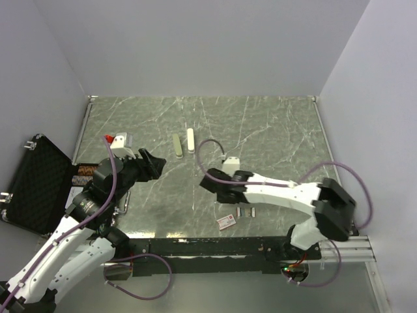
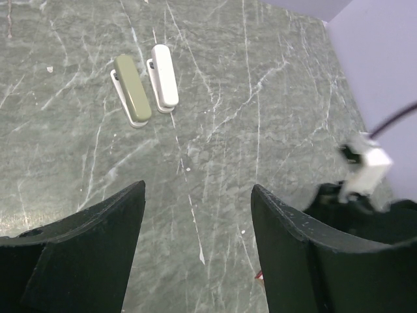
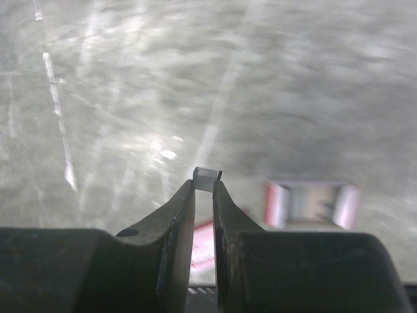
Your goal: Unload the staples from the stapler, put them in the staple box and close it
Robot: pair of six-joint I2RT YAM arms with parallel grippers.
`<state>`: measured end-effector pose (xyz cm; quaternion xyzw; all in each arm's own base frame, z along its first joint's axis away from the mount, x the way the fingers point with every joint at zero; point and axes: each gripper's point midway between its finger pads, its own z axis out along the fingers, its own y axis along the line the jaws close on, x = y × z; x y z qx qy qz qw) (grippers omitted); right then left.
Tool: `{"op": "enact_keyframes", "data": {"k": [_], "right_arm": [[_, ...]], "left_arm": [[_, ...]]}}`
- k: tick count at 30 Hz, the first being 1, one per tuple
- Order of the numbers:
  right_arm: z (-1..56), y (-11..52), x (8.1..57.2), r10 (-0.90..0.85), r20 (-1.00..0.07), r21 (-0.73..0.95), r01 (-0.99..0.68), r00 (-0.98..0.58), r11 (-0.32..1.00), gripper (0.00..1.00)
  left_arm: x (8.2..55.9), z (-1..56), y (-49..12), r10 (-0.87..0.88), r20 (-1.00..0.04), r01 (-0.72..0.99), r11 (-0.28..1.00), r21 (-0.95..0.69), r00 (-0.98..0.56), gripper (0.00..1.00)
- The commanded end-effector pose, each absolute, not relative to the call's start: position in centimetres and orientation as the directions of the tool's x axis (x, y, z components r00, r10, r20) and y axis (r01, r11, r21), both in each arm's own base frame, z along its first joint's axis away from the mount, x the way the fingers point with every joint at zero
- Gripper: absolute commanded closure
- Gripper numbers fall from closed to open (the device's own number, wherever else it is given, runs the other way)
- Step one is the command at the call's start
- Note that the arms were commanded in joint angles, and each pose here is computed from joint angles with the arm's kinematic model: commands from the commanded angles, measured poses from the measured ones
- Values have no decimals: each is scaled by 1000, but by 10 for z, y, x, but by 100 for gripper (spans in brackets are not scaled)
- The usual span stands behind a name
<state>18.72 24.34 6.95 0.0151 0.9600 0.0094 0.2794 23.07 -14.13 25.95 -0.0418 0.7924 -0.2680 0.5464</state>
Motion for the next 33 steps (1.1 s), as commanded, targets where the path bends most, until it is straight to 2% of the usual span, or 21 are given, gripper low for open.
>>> {"op": "enact_keyframes", "data": {"k": [1,11,33], "right_arm": [[80,184,167,66,-554,-37,104,-830,994,85],[65,139,133,156,-513,14,173,-844,985,85],[34,156,139,149,-469,18,159,-870,987,82]], "left_arm": [[230,262,-142,-352,-852,245,852,-464,-388,29],[233,260,-142,-346,-853,237,858,-456,-390,29],[233,256,-144,-341,-848,235,858,-457,-405,29]]}}
